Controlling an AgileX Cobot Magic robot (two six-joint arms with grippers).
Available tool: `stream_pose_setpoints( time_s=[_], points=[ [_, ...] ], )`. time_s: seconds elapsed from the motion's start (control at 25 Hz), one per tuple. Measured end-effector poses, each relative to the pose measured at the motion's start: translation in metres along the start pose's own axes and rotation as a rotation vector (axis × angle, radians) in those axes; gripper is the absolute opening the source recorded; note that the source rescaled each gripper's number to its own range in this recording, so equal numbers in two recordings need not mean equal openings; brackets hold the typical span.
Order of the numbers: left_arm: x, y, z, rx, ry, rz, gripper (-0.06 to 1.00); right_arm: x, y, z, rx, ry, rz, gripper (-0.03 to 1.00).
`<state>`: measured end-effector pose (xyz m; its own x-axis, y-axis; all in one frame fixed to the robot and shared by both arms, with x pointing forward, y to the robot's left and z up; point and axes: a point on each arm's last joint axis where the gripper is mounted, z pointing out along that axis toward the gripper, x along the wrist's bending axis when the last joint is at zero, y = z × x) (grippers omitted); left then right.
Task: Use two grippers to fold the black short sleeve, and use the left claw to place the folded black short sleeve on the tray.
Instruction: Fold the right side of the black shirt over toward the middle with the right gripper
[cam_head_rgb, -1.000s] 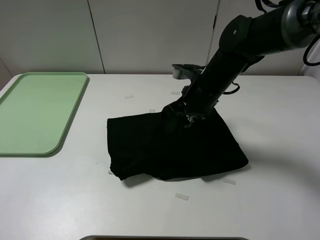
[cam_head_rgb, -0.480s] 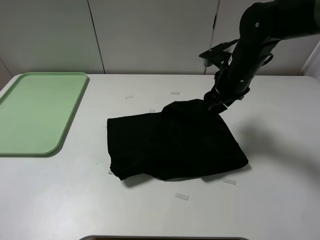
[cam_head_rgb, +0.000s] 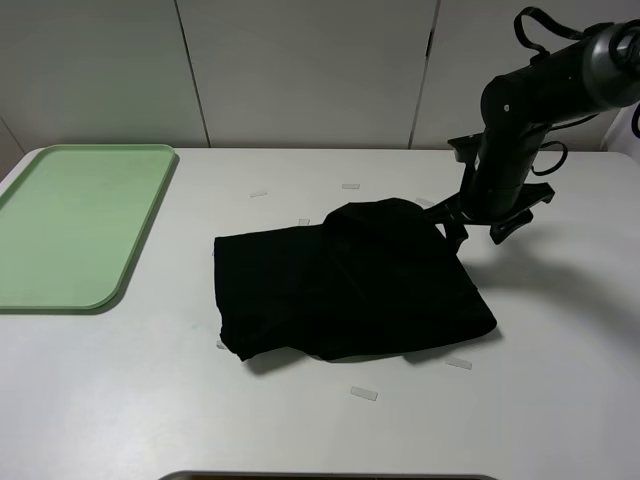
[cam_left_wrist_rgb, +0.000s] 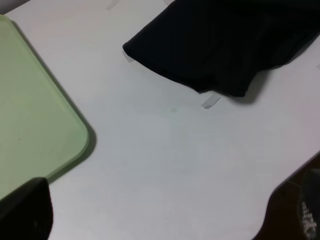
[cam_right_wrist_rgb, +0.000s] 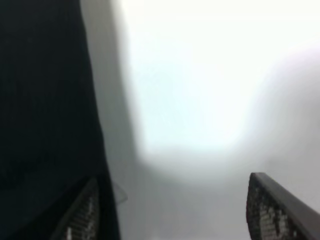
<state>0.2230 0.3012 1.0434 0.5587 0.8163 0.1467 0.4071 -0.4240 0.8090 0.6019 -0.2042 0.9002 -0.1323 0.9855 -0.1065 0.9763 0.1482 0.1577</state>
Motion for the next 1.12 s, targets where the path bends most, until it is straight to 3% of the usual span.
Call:
stream_pose_setpoints(
  time_s=[0.2,0.56,1.12],
  points=[
    [0.000,0.000,0.000,0.001,0.000,0.000,0.98,0.023,-0.004,0.003,0.015,0.031,-0.054,0.67],
    [0.000,0.000,0.000,0.001,0.000,0.000,0.98,0.073,-0.019,-0.005,0.078,0.206,-0.083,0.67],
    [0.002,0.000,0.000,0.005,0.017,0.007,0.98,0.114,-0.032,-0.034,0.037,0.283,-0.162,0.67]
  ],
)
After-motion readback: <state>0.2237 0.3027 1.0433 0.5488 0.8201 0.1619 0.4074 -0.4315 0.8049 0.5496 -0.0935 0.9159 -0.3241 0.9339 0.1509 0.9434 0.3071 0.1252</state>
